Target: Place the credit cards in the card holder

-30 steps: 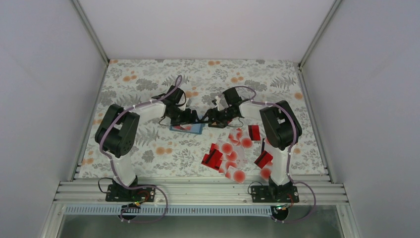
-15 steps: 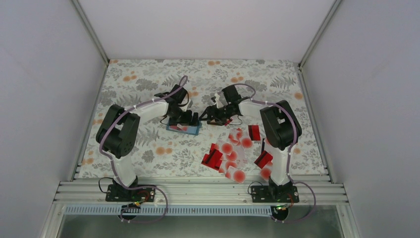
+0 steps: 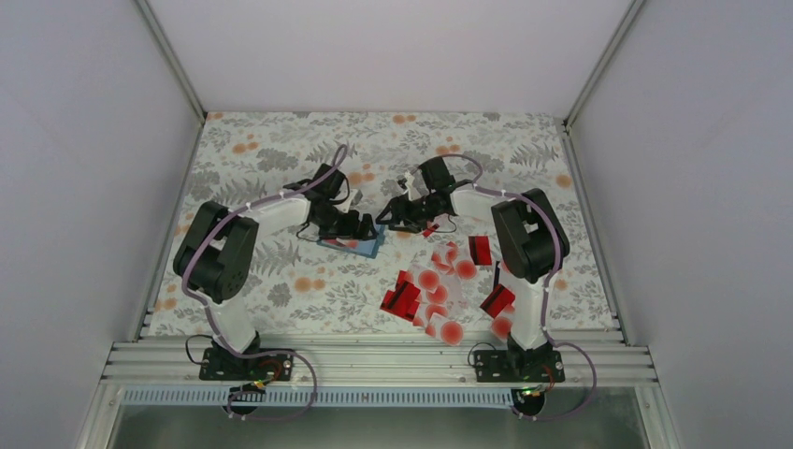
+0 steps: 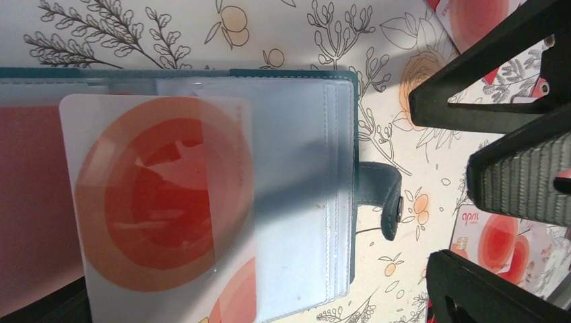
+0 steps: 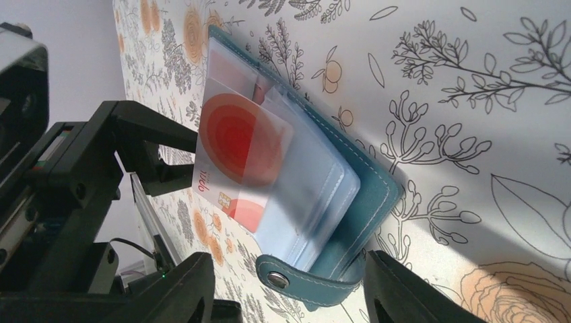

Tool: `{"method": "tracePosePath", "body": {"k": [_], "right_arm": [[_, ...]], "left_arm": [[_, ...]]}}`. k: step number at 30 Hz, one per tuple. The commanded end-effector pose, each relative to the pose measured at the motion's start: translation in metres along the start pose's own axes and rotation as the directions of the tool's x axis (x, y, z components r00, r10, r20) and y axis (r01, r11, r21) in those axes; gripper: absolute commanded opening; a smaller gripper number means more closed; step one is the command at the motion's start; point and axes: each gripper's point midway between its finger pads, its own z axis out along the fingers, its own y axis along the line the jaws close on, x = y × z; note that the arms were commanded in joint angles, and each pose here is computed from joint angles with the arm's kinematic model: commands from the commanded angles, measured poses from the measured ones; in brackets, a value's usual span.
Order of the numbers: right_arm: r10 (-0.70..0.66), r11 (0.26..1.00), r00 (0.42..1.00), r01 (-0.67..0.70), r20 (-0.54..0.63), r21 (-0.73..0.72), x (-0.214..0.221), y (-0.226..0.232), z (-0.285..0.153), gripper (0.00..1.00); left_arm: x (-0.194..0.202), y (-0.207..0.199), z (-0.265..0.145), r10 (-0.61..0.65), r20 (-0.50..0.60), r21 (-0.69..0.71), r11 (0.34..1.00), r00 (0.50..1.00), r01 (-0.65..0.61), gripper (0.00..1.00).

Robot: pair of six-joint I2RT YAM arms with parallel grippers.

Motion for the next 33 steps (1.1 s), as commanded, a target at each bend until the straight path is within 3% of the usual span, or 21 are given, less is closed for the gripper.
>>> {"method": "tracePosePath", "body": {"k": [1, 7, 15, 22, 33], "right_arm": [[0.016, 1.000, 1.000, -0.016, -0.010, -0.017, -0.001, -0.001, 0.005, 0.52], [0.021, 1.000, 0.999, -0.021, -0.031, -0.021, 0.004, 0.003, 0.013, 0.51], [0.078, 0.996, 0.996, -0.076, -0.051, 0.041, 0.011, -0.015, 0.025, 0.48], [0.094, 0.994, 0.994, -0.090, -0.053, 0.063, 0.013, -0.021, 0.032, 0.45], [0.102, 0.992, 0.993, -0.098, -0.054, 0.080, 0.017, -0.023, 0.035, 0.43]], "left_arm": [[-0.003, 0.004, -0.004, -0.014, 0.025, 0.010, 1.000, 1.000, 0.014, 1.00], [-0.009, 0.014, -0.015, 0.001, 0.050, -0.084, 0.996, 0.999, 0.003, 0.95], [-0.002, -0.008, -0.020, 0.028, 0.040, -0.025, 0.999, 0.999, -0.028, 0.93], [-0.006, 0.013, -0.031, 0.067, 0.046, -0.168, 0.984, 0.997, -0.059, 0.94], [-0.005, 0.012, -0.013, 0.082, 0.013, -0.130, 0.988, 0.997, -0.080, 0.86]]}}
